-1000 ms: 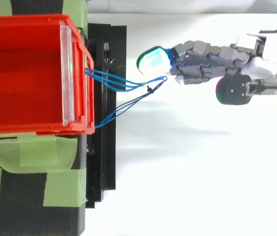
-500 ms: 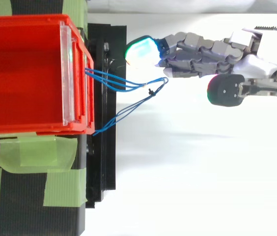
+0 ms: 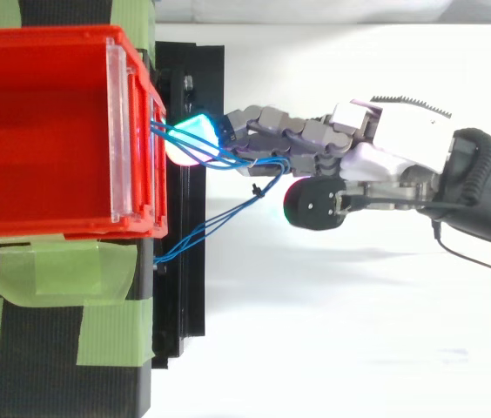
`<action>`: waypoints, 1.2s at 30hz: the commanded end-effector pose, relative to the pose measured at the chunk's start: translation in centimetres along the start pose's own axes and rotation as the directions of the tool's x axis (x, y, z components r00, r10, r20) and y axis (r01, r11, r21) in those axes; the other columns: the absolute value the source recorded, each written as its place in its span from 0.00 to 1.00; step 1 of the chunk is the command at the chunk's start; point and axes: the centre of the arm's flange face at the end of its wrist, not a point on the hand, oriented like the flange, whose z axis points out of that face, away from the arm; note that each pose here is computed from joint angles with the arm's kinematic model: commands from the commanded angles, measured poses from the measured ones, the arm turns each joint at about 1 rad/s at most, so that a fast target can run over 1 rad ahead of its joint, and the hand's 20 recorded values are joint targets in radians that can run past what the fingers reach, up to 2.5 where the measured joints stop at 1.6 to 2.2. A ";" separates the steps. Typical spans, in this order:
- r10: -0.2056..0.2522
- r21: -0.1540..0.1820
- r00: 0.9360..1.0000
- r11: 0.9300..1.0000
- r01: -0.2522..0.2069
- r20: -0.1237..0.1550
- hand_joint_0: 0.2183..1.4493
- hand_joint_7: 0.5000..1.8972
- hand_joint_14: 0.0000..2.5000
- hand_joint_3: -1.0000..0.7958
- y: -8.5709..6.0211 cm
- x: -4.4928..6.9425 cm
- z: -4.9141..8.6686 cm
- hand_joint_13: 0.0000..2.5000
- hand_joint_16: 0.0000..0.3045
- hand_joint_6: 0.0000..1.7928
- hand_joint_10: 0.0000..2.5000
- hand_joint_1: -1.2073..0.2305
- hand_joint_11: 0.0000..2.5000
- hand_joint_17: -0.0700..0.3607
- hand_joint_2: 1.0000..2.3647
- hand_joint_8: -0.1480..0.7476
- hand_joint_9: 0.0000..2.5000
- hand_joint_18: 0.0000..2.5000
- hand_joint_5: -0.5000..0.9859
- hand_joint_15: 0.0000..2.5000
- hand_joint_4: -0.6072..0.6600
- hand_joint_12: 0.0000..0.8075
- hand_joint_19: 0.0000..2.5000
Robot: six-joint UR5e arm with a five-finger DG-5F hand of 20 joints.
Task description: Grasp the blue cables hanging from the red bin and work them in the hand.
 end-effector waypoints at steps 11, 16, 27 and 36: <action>-0.027 0.093 1.000 0.995 0.028 -0.014 0.48 0.16 0.00 0.00 -0.9 0.4 -1.1 0.01 0.18 0.00 0.00 0.51 0.08 0.45 0.00 0.47 0.10 0.00 0.17 0.10 0.64 0.44 0.12; -0.031 0.119 0.999 0.992 0.034 -0.023 0.48 0.16 0.00 0.00 -1.4 0.9 -1.9 0.01 0.18 0.00 0.00 0.51 0.08 0.45 0.00 0.47 0.10 0.00 0.17 0.10 0.64 0.44 0.13; -0.045 0.156 0.998 0.986 0.051 -0.040 0.48 0.16 0.00 0.00 -1.8 1.7 -2.6 0.03 0.18 0.00 0.00 0.51 0.08 0.45 0.00 0.47 0.11 0.00 0.17 0.10 0.64 0.45 0.13; -0.046 0.156 0.998 0.986 0.054 -0.052 0.49 0.15 0.00 0.00 -1.9 2.4 -2.8 0.08 0.18 0.00 0.00 0.49 0.12 0.45 0.00 0.49 0.17 0.05 0.21 0.10 0.66 0.46 0.12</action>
